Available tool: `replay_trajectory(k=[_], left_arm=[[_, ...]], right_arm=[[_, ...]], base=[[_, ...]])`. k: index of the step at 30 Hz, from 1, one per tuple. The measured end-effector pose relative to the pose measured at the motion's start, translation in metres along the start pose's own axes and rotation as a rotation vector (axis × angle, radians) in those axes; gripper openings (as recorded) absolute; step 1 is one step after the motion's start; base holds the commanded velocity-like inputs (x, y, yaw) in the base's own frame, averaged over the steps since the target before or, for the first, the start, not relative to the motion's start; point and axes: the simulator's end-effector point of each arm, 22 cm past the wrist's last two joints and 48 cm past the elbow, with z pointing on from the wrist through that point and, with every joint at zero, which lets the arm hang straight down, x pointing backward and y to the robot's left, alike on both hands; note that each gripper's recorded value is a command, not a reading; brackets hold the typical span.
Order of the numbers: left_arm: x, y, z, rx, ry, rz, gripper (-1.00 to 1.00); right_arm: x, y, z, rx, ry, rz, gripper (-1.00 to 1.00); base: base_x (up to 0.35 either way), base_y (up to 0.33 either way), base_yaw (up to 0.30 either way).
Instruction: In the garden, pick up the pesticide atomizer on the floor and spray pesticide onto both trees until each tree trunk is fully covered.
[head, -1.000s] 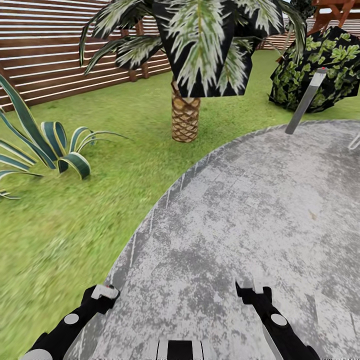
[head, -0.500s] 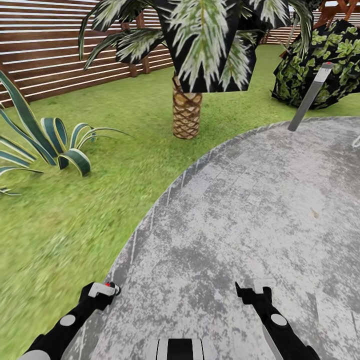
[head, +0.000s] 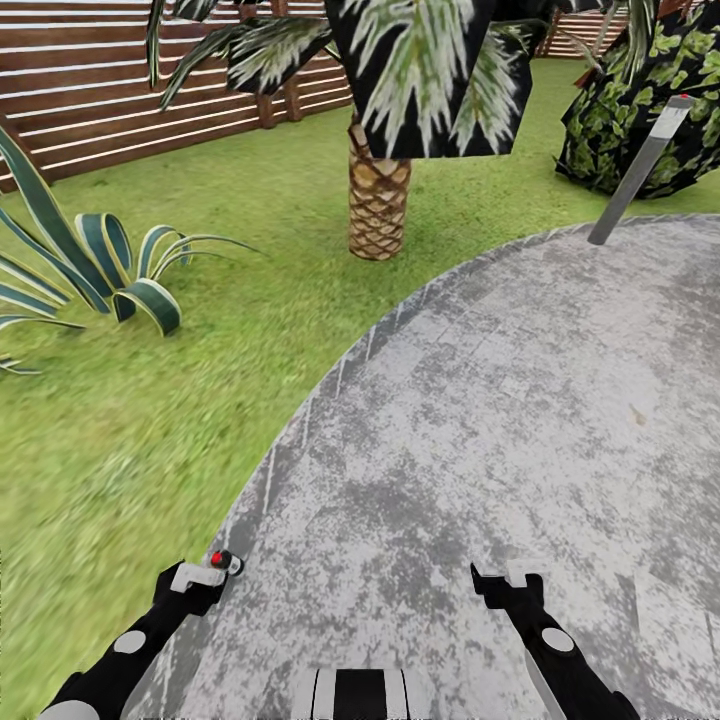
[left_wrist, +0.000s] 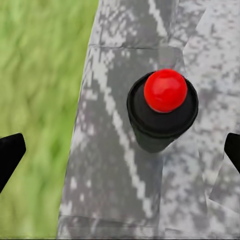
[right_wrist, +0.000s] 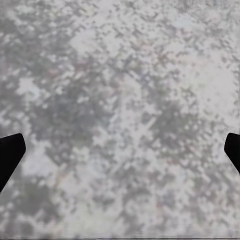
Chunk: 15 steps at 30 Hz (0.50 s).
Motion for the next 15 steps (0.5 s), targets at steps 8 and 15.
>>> replay_trajectory(k=[8, 15], left_arm=[[0.024, -0.007, 0.006, 0.012, 0.042, -0.002, 1.0], [0.028, -0.008, 0.007, 0.013, 0.048, -0.002, 1.0]], right_arm=[[0.024, 0.002, 0.006, -0.003, 0.043, -0.002, 1.0], [0.029, 0.002, 0.007, -0.004, 0.051, -0.003, 1.0]], base=[[0.0, 0.0, 0.062], [0.0, 0.0, 0.011]])
